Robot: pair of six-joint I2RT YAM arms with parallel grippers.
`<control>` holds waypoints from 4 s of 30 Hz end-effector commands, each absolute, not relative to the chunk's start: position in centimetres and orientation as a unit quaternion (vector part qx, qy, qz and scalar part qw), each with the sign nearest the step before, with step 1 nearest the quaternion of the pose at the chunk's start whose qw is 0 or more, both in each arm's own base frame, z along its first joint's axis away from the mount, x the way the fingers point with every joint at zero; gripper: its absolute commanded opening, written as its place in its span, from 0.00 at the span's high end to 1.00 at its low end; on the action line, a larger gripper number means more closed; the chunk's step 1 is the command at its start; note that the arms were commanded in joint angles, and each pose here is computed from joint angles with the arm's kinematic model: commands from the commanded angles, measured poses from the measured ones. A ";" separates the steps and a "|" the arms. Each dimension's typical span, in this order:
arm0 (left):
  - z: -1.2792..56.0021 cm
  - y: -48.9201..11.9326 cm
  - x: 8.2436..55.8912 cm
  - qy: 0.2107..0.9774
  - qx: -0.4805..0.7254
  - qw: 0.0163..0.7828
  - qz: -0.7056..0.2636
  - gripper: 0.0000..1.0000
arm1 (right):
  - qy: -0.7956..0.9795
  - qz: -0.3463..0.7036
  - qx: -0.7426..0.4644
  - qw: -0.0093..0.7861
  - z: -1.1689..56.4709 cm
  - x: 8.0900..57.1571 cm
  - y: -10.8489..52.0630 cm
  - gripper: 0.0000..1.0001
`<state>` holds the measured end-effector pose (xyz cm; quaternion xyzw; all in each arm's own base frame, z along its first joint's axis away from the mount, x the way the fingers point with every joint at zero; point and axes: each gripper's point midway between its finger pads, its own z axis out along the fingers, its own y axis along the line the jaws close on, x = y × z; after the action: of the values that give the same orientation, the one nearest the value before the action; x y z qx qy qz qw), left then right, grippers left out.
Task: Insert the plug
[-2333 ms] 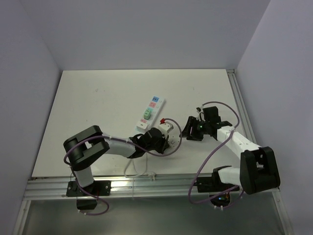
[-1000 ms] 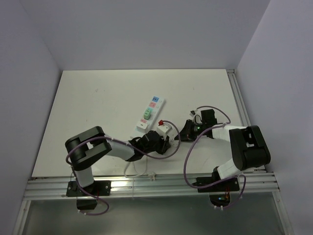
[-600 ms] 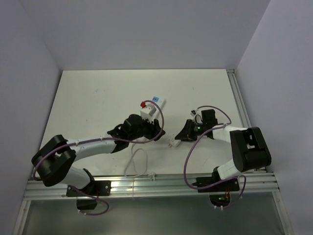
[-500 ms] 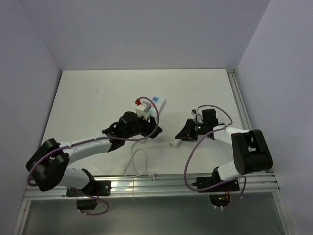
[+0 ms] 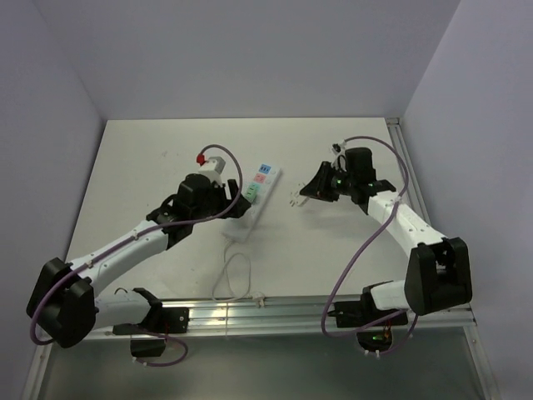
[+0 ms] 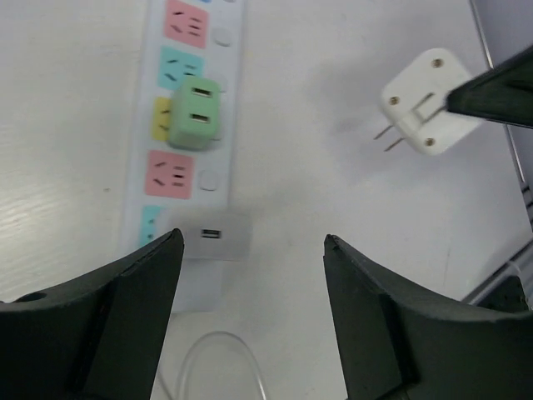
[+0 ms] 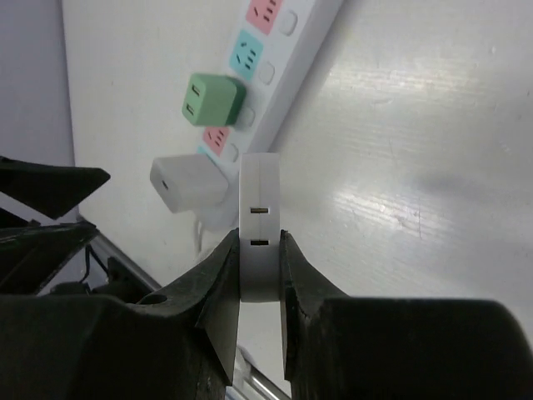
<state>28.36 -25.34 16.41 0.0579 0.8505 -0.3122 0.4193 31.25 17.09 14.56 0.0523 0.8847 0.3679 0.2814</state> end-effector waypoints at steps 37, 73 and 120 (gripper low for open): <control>1.3 -20.7 26.6 0.921 -0.072 0.285 -0.256 0.30 | 0.872 0.084 0.265 0.404 14.3 44.0 25.8 1.00; 6.4 -19.8 26.3 0.908 -0.066 0.313 -0.270 0.27 | 0.872 0.053 0.226 0.431 11.8 45.1 27.5 1.00; 6.7 -20.2 26.1 0.906 -0.056 0.312 -0.281 0.28 | 0.867 0.030 0.219 0.448 11.4 44.9 27.9 1.00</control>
<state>24.90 -19.40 4.60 -0.0688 0.9194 -0.2618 0.2853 43.77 27.17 9.98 0.2109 0.8808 0.0243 0.4232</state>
